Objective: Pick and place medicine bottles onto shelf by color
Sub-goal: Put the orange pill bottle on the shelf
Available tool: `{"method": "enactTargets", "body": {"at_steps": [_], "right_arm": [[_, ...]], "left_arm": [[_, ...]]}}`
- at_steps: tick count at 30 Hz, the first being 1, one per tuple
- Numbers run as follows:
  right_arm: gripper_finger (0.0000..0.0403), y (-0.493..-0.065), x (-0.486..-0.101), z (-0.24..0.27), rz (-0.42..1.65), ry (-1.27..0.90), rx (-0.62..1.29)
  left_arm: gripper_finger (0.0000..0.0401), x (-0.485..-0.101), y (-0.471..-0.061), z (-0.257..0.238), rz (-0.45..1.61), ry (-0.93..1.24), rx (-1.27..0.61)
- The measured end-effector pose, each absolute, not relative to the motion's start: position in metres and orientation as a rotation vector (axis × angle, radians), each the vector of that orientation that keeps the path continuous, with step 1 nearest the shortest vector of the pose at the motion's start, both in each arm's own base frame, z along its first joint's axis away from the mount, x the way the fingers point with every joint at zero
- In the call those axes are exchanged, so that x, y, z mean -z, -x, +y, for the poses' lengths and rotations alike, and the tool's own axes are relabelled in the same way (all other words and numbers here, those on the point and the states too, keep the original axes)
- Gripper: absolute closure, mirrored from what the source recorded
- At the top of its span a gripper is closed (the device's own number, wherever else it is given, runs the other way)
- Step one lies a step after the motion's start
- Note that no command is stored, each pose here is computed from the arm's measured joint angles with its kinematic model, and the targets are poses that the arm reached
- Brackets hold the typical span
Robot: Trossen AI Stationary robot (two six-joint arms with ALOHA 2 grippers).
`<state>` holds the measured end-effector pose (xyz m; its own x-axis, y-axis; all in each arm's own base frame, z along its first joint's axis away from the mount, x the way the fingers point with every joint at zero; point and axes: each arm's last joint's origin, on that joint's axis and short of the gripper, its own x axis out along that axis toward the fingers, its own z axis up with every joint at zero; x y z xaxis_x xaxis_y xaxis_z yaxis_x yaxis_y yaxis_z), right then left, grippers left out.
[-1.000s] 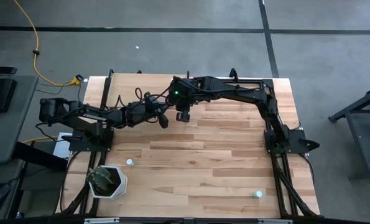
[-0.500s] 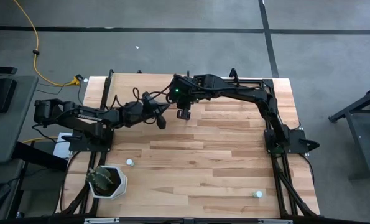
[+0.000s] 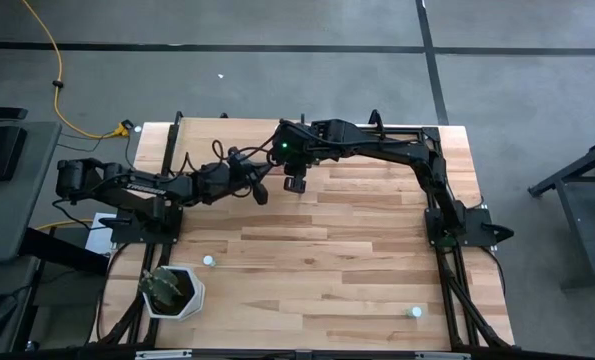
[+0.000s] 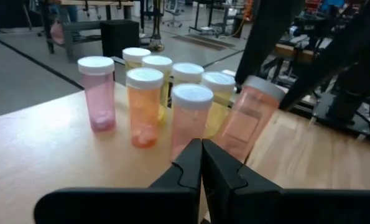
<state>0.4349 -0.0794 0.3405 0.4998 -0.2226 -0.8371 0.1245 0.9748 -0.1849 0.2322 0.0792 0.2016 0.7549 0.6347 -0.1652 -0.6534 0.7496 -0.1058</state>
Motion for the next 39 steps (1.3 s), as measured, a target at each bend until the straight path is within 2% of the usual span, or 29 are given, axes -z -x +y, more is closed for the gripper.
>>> {"method": "enactTargets", "body": {"at_steps": [39], "right_arm": [[0.0297,-0.439,-0.343,-0.080,0.978,0.106,0.216]], "left_arm": [[0.0401,-0.189,-0.243,0.086,0.084,0.218,-0.683]]}}
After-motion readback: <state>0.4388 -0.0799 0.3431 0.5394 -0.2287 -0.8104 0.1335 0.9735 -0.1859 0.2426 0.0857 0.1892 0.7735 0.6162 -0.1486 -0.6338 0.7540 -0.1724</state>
